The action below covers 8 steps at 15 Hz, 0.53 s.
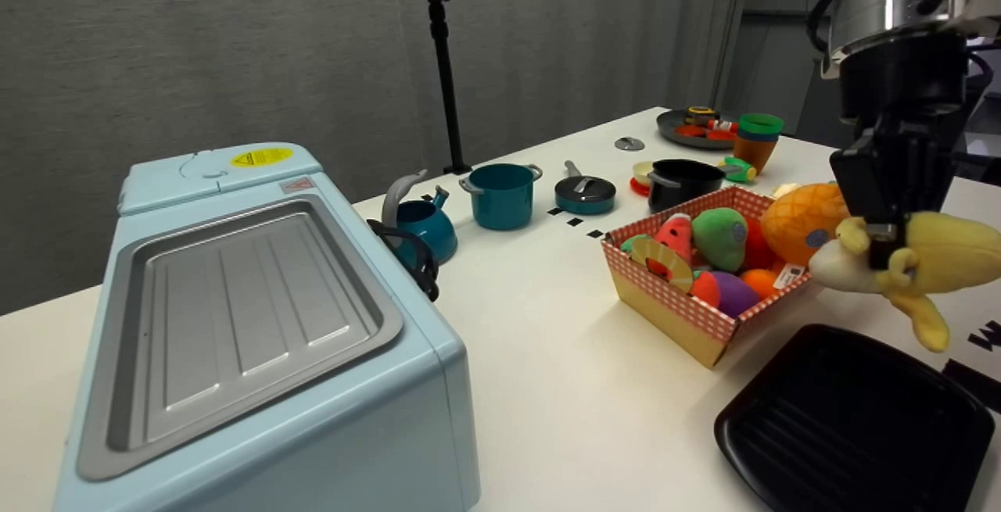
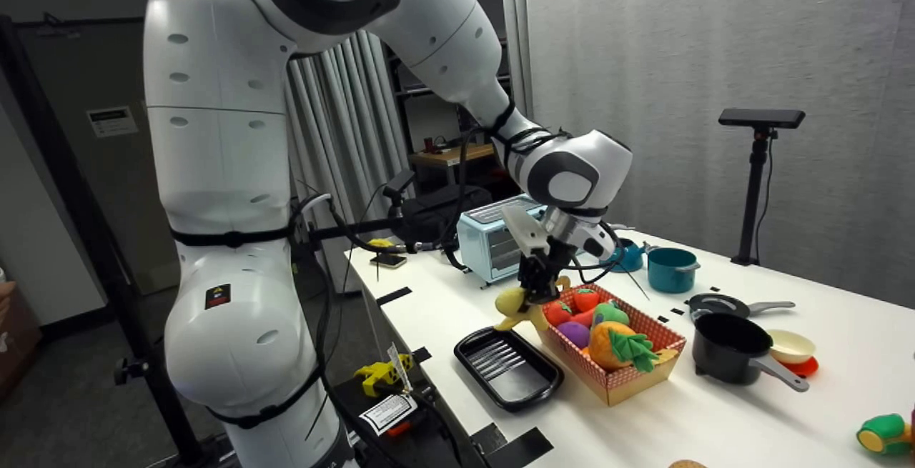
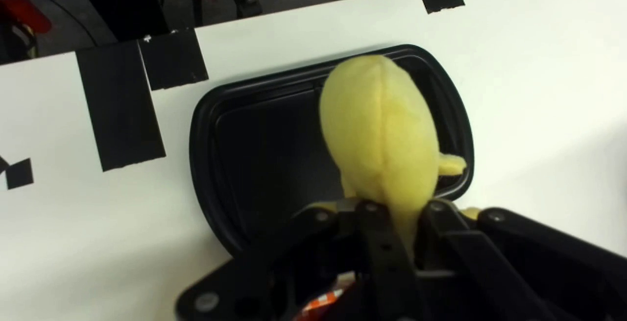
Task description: Put the banana plushie on the black plate
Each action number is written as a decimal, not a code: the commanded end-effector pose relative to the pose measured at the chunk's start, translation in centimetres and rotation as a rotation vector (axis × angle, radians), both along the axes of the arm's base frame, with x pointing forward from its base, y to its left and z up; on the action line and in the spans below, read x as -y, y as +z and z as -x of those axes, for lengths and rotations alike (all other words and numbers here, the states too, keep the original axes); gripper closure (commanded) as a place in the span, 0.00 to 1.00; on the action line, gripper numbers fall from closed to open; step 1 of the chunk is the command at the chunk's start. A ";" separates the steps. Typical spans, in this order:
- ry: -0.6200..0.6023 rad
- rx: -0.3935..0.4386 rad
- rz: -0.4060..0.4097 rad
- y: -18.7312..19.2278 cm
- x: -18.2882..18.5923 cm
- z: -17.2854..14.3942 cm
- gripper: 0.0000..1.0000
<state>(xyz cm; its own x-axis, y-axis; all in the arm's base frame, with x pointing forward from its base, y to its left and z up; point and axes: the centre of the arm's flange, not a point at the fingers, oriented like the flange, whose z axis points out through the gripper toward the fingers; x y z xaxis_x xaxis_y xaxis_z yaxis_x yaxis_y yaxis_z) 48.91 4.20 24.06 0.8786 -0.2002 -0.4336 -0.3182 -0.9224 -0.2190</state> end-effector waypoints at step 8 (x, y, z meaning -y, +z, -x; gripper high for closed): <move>-0.023 -0.078 -0.018 -3.5 0.3 1.7 0.42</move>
<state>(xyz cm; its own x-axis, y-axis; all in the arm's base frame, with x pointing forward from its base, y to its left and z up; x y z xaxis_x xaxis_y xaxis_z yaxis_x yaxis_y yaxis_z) 47.76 3.90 20.58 0.8418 -0.2063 -0.4988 -0.3404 -0.9201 -0.1939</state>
